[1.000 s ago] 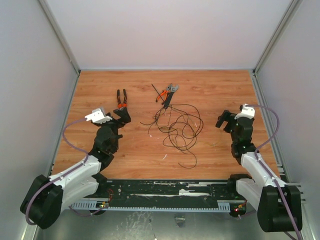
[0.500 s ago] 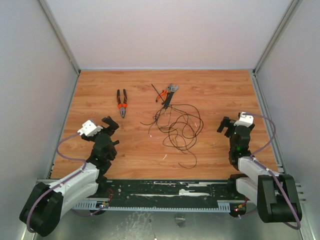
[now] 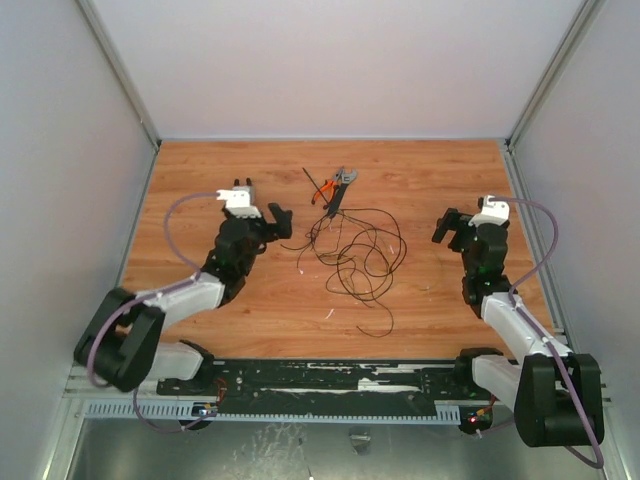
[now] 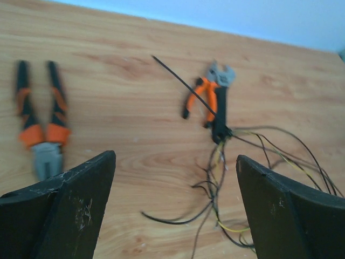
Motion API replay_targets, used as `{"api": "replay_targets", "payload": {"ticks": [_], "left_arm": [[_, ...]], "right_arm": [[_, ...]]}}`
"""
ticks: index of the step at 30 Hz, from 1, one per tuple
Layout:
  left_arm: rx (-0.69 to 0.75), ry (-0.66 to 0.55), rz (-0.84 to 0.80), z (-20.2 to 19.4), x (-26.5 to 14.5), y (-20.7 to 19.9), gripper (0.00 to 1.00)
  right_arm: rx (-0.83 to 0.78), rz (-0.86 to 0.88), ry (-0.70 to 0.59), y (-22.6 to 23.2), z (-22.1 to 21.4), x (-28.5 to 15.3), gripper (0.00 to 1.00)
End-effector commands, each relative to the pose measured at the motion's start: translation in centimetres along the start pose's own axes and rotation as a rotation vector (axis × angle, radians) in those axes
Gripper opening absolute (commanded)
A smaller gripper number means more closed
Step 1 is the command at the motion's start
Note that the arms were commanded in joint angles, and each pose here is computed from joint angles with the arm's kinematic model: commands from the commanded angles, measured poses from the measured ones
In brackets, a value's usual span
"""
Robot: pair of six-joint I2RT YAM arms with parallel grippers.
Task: Zip-tie the wires
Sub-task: Reset both arms
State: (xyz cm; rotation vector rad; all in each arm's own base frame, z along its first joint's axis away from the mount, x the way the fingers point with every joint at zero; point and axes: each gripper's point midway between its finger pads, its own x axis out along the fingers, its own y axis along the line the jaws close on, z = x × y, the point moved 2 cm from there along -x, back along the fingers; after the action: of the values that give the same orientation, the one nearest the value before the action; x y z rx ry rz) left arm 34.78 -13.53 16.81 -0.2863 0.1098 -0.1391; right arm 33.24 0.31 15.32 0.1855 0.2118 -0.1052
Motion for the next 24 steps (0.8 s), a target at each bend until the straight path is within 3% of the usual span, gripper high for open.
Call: {"api": "replay_targets", "payload": {"ticks": [1, 7, 17, 20, 24], "left_arm": [[0.028, 0.145, -0.244, -2.8, 2.2, -4.3, 0.98], [-0.007, 0.298, -0.421, -6.8, 4.5, -7.9, 0.94], [0.086, 0.449, -0.444, -12.2, 5.9, -9.9, 0.78], [0.121, 0.48, -0.428, -13.3, 5.5, -9.7, 0.68], [0.147, 0.509, -0.404, -14.4, 5.0, -9.2, 0.47]], "right_arm": [[0.016, -0.013, 0.018, -0.4, -0.3, -0.5, 0.99], [0.013, -0.015, 0.0, -0.4, 0.3, -0.8, 0.99], [0.016, -0.024, -0.045, -0.5, 1.7, -1.4, 0.99], [0.016, -0.027, -0.058, -0.5, 2.1, -1.6, 0.99], [0.02, -0.033, -0.071, -0.6, 2.4, -1.8, 0.99]]}}
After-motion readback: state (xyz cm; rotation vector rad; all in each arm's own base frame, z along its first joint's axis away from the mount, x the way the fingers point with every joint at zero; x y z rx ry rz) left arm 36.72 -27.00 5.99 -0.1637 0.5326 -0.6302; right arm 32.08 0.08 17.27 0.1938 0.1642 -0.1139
